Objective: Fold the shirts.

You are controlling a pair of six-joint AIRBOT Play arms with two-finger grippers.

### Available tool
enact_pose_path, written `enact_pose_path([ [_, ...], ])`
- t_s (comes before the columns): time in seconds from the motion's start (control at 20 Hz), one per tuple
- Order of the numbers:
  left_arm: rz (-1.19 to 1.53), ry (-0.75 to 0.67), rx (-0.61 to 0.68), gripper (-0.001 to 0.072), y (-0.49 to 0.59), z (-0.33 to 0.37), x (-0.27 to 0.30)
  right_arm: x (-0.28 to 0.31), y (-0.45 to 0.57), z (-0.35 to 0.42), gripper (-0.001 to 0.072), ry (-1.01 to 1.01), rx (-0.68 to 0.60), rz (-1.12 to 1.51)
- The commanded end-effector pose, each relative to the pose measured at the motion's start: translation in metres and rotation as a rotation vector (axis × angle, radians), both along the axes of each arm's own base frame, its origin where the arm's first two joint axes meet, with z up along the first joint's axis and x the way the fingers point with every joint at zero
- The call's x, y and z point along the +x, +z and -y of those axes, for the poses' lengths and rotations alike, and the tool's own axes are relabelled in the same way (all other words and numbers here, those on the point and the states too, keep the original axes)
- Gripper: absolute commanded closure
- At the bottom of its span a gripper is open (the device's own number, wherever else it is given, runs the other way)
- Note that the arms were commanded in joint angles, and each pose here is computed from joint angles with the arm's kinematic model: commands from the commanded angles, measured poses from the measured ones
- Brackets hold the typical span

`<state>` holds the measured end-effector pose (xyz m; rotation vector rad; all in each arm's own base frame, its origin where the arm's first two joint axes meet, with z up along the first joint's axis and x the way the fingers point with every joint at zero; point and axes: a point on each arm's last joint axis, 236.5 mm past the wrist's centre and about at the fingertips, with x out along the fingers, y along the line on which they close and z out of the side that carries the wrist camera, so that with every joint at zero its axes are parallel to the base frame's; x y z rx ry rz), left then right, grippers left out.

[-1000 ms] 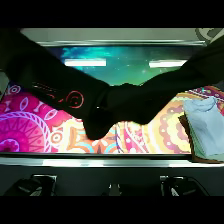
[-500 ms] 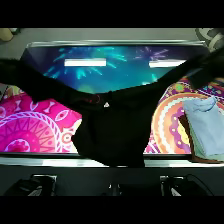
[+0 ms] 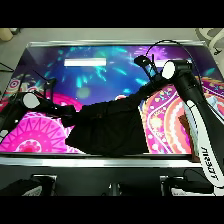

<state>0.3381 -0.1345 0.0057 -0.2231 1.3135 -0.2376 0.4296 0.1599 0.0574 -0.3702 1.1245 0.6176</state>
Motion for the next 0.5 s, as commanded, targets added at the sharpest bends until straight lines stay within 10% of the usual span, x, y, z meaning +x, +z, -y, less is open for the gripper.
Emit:
enact_pose_path([
  [0.0,-0.224,-0.161,-0.034,-0.0013,-0.026,0.014,-0.052,-0.022,-0.023,0.016,0.069,0.114,-0.108,-0.107],
  [0.2,-0.351,-0.117,0.012,-0.0013,-0.047,-0.012,-0.112,-0.031,-0.029,0.048,0.069,0.144,-0.255,-0.145],
  [0.45,-0.365,0.2,-0.191,-0.0013,-0.097,0.013,-0.15,-0.032,-0.026,0.023,0.069,0.153,-0.146,-0.14],
])
